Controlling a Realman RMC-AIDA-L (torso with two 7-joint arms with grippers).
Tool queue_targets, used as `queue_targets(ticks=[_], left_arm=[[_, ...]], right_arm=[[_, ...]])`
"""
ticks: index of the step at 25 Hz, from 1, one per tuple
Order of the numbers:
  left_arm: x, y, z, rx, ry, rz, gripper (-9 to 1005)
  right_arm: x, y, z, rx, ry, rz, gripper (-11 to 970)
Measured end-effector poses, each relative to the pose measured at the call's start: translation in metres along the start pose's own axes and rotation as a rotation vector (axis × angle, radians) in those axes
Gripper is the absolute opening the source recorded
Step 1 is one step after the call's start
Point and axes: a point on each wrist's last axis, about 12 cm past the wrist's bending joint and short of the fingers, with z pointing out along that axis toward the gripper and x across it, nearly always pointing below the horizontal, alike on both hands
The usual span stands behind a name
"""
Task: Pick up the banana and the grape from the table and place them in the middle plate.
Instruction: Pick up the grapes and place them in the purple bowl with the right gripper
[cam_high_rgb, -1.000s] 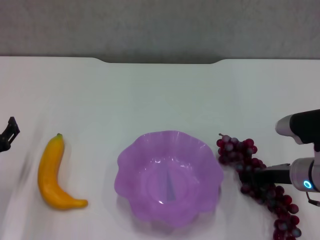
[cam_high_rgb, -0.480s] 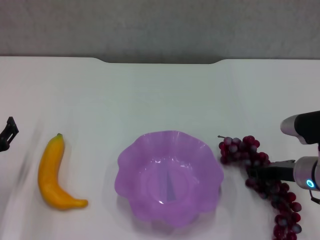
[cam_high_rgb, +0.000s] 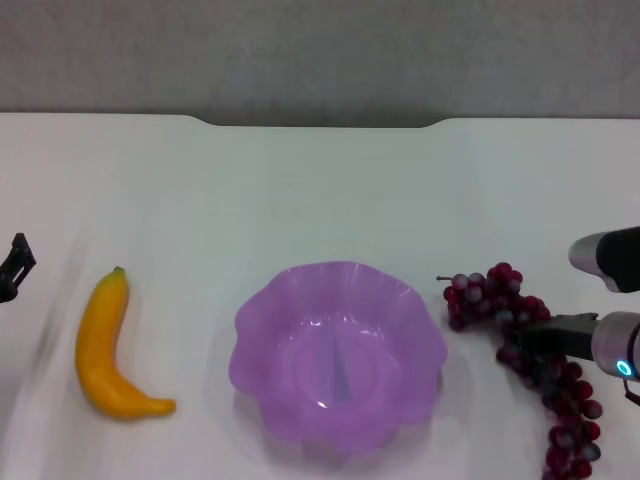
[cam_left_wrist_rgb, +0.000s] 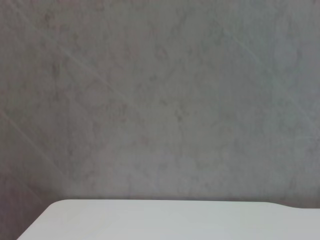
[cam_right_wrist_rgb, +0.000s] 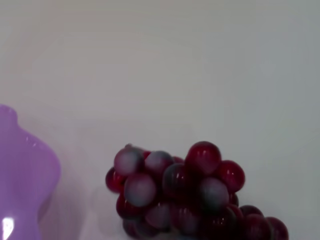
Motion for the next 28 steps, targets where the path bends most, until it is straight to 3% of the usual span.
queue_targets(ticks=[12,22,28], left_arm=[[0.0,0.0,0.001,0.001,0.002,0.0,863],[0.001,-0.001,0.0,0.001,0.005,-0.001,860],[0.001,0.0,0.0,-0.001,0.009,0.0,859]], right_arm=[[0.007,0.01,0.005,0.04,-0.114,-0.086,311],[0.017,0.021,0.004,0.071,-0.249,-0.142,286],[0.023,0.019,-0.004,0.113,-0.36,-0.145,282]])
